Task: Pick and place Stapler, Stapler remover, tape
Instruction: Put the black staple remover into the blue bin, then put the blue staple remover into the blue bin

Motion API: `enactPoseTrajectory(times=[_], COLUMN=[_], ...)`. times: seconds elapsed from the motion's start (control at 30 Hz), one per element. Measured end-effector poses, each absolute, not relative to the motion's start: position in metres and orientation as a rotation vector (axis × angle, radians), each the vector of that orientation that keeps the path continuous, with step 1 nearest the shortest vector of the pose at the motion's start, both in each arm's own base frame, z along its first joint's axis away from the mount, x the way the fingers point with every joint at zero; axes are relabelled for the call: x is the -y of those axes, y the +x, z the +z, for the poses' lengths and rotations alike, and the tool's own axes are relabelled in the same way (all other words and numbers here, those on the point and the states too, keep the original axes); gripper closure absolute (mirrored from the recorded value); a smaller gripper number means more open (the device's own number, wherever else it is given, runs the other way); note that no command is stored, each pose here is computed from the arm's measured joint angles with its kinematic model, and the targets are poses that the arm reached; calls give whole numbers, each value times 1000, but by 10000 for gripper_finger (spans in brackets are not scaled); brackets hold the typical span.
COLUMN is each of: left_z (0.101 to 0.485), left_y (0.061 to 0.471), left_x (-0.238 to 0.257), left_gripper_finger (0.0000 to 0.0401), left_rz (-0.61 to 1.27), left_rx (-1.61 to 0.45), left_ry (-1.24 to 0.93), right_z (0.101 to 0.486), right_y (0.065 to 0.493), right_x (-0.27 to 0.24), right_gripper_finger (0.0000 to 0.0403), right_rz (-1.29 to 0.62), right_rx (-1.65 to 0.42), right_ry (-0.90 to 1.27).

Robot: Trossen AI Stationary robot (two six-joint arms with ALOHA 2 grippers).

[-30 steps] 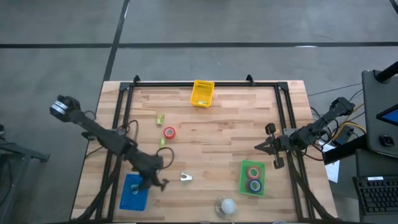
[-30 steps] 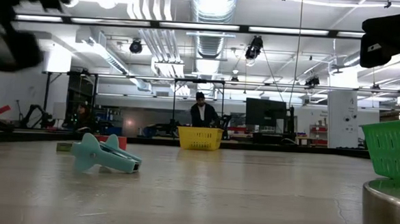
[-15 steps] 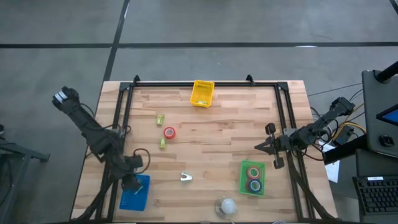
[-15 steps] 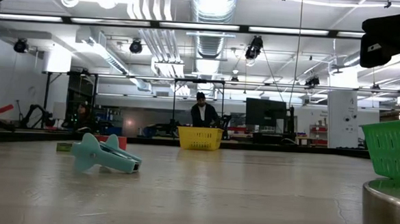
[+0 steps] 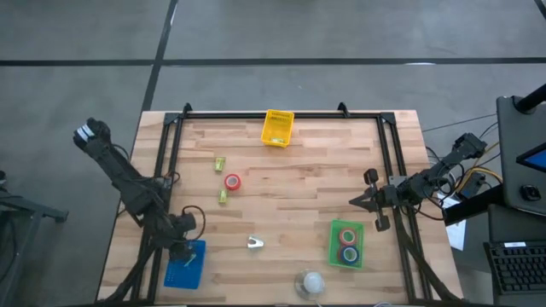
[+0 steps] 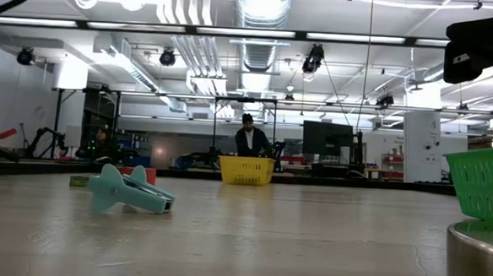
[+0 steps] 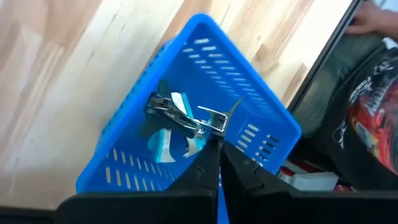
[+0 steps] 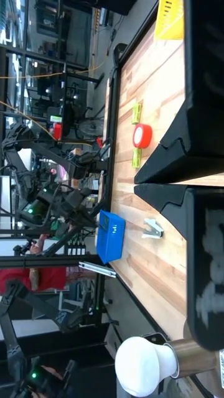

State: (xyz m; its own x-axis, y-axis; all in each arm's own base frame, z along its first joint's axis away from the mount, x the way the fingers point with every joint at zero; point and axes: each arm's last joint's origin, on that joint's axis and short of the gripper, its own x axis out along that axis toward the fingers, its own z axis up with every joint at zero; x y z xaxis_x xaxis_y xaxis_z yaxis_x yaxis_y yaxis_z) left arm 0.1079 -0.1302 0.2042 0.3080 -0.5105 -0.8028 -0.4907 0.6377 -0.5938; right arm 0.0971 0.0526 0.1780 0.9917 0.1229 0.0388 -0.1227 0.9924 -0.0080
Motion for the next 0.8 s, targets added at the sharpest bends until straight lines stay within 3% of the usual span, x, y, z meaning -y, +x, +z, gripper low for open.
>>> enactPoseTrajectory(times=[0.23, 0.6, 0.8], left_z=[200, 201, 210], left_y=[109, 111, 113], left_x=[131, 131, 130], left_gripper_finger=[389, 337, 317], left_rz=[-4, 9, -84], left_rx=[-1306, -1269, -1160], left_ry=[-947, -960, -946], right_z=[178, 178, 178], right_y=[97, 97, 97], right_x=[-53, -53, -53], right_gripper_finger=[394, 394, 394], right_rz=[123, 123, 123], right_rx=[39, 39, 39], right_ry=[-3, -6, -5])
